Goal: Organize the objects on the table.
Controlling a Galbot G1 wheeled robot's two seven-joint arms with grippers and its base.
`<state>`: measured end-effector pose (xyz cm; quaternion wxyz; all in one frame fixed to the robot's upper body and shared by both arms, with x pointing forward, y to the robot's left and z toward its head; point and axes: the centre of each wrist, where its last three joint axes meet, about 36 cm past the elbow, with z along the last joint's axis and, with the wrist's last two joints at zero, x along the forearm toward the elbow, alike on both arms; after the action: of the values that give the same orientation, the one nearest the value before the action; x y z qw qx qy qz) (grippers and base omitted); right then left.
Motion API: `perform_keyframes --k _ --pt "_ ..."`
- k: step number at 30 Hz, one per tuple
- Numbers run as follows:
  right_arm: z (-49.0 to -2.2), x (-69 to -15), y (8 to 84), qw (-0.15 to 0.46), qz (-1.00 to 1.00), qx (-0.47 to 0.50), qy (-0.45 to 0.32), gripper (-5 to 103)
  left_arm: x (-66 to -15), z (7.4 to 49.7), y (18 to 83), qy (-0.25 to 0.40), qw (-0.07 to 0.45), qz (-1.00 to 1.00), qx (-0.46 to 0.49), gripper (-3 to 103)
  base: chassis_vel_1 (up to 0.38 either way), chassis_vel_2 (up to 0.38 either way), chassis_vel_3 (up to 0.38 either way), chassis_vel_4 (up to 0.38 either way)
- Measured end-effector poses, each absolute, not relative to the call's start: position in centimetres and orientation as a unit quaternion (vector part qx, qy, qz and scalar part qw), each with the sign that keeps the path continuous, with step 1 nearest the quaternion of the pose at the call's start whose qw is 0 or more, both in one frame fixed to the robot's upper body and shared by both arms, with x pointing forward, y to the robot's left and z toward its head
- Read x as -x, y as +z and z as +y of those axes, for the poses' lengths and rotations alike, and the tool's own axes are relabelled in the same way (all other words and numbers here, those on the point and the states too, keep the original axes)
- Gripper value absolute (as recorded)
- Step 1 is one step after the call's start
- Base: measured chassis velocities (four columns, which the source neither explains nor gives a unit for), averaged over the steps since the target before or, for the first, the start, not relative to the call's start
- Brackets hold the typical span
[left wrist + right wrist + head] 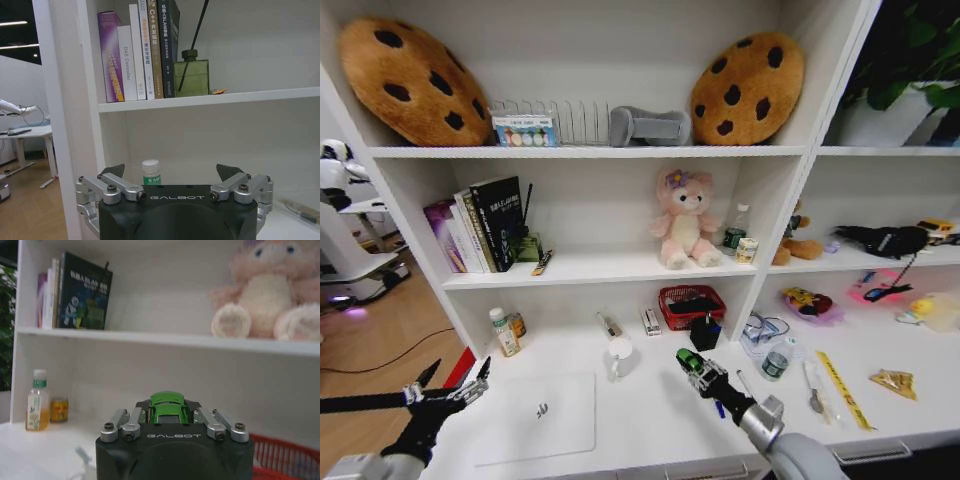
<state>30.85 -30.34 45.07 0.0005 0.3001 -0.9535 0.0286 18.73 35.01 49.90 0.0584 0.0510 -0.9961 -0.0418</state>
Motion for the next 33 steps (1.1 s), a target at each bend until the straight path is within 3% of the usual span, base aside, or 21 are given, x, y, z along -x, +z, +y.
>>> perform_keyframes --k 6,15,25,33 --pt "-30.1 -34.3 51.9 -0.057 -0.942 -0.33 0.022 36 -18.7 35.0 49.9 -0.042 0.058 -0.996 -0.051 100 0.0 0.0 0.0 0.0" --pt "-30.8 -39.5 58.2 -0.091 -0.927 -0.363 0.008 36 -18.7 35.0 49.9 -0.042 0.058 -0.996 -0.051 100 0.0 0.0 0.0 0.0" --pt "-32.1 -50.2 61.8 -0.031 -0.906 -0.42 -0.037 36 -18.7 35.0 49.9 -0.042 0.058 -0.996 -0.051 100 0.0 0.0 0.0 0.0" --pt "-26.9 -58.8 61.7 0.011 -0.853 -0.521 -0.045 36 -18.7 35.0 49.9 -0.042 0.058 -0.996 -0.051 100 0.0 0.0 0.0 0.0"
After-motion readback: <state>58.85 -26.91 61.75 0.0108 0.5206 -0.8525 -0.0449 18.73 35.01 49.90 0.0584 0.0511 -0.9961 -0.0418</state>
